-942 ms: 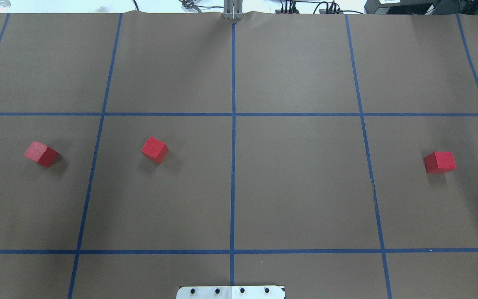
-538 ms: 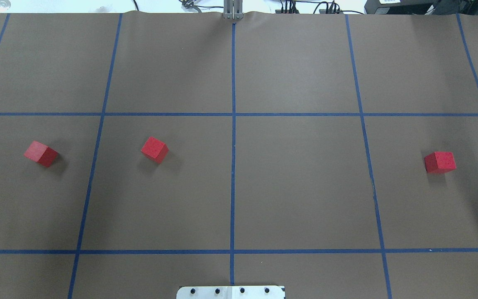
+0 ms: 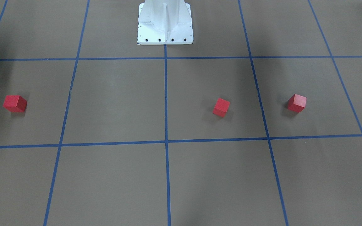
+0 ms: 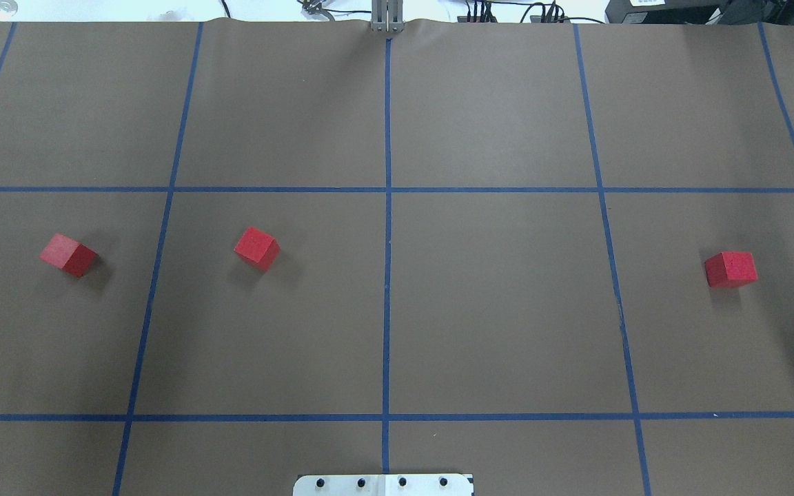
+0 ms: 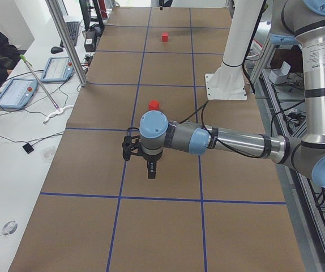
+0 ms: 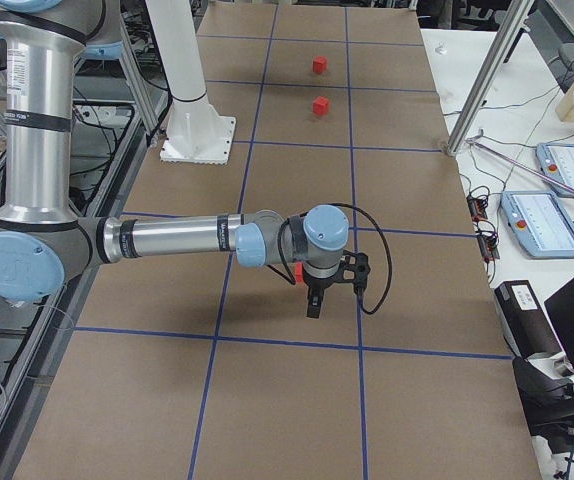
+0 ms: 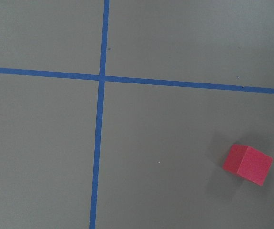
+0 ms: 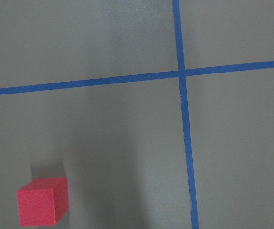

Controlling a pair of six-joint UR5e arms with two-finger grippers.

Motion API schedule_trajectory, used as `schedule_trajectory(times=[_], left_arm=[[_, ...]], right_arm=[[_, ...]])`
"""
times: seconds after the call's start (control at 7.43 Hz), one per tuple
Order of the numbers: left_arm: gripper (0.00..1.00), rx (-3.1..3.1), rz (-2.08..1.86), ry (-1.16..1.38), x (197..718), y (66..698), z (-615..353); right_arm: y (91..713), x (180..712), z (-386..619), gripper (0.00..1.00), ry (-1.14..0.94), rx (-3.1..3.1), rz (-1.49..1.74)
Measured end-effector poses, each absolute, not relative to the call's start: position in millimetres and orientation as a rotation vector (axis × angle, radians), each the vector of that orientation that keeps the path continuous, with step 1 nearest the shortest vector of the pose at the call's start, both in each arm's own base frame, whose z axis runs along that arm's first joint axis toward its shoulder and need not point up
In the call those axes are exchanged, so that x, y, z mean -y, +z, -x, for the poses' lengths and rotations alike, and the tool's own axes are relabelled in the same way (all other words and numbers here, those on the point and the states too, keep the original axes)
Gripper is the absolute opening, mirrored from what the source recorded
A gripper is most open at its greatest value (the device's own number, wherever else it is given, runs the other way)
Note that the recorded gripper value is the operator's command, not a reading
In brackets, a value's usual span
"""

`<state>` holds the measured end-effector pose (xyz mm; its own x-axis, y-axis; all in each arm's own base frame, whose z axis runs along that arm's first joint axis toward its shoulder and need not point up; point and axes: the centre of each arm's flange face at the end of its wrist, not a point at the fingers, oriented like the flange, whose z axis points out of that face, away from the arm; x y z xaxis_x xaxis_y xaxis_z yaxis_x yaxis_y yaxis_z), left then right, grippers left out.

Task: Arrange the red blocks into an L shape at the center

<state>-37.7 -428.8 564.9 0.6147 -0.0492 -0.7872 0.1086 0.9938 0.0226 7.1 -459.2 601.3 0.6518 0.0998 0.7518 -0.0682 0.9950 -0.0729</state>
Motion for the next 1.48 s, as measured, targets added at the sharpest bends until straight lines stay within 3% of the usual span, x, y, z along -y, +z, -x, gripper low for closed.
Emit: schedule_trajectory(times=[0.81,1.48], left_arm=[[1.00,-0.908,-0.074,-0.089,428.0,561.4,37.5],[1.00,-0.908,-0.074,-0.088,428.2,561.6,37.0]], right_arm=[[573.2,459.4,109.0,0.99,-0.034,0.887,0.006],[585.3,468.7,184.8,0.99,-0.061,0.824,0.046]])
